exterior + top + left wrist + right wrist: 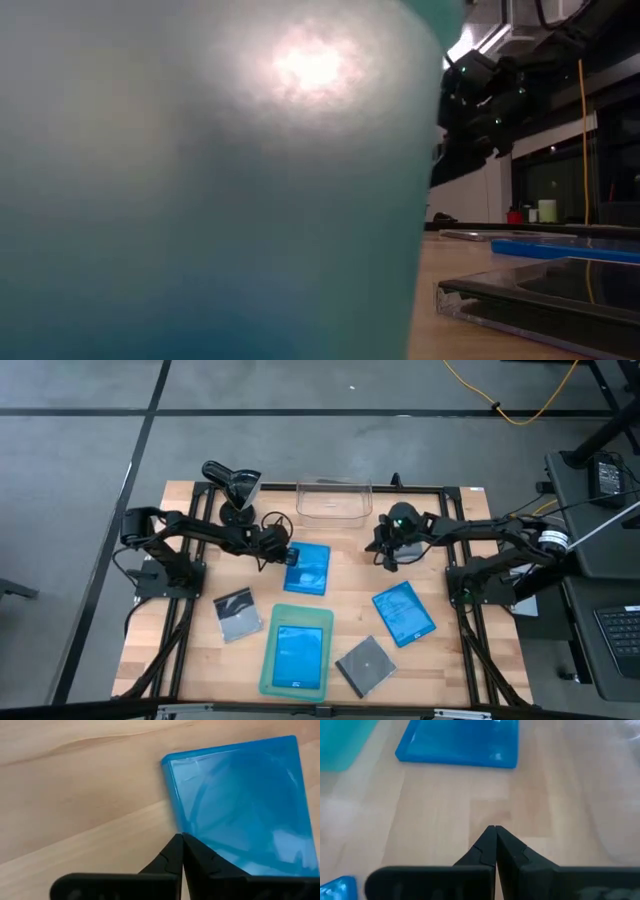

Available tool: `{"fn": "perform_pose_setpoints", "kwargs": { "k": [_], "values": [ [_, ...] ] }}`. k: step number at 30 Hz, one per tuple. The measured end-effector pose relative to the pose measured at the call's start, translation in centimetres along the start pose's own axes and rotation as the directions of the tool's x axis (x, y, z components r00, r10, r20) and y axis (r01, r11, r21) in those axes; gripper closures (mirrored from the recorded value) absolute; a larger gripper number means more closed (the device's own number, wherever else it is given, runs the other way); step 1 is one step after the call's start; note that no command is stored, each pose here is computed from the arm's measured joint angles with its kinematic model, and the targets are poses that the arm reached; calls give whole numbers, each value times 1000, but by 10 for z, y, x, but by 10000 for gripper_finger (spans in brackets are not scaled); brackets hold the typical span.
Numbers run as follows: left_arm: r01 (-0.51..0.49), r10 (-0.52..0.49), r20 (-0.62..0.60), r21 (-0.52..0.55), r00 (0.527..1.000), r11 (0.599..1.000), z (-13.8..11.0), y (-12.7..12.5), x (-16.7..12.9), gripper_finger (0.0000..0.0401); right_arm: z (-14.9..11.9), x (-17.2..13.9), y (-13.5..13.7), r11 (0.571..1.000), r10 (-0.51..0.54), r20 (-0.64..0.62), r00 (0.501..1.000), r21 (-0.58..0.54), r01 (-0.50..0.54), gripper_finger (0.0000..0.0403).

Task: Pick & place jewel cases by type
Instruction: Put the left blue cd case into the green bin

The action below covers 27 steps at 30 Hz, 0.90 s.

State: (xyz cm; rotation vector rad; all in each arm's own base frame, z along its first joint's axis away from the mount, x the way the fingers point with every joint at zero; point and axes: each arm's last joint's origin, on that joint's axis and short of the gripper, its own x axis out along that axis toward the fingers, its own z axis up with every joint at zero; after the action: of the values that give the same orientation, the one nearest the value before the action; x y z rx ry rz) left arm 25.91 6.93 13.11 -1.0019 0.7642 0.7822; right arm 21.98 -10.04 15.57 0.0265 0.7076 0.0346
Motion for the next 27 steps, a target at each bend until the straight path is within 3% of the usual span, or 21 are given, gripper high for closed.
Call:
{"fn": "perform_pose_setpoints", "kwargs": {
  "k": [12, 19, 27],
  "values": [
    [66, -65, -22, 60, 998, 996, 10, -25, 15, 399, -12, 26, 10, 993, 98, -77, 992, 78, -92, 397],
    [46, -47, 5, 144, 999, 989, 19, -38, -8, 400, -6, 30, 21, 993, 119, -54, 991, 27, -118, 397],
    [-84, 103, -82, 210, 991, 974, 7, -31, -28, 399, -6, 31, 23, 995, 101, -62, 993, -6, -102, 397]
  ]
}}
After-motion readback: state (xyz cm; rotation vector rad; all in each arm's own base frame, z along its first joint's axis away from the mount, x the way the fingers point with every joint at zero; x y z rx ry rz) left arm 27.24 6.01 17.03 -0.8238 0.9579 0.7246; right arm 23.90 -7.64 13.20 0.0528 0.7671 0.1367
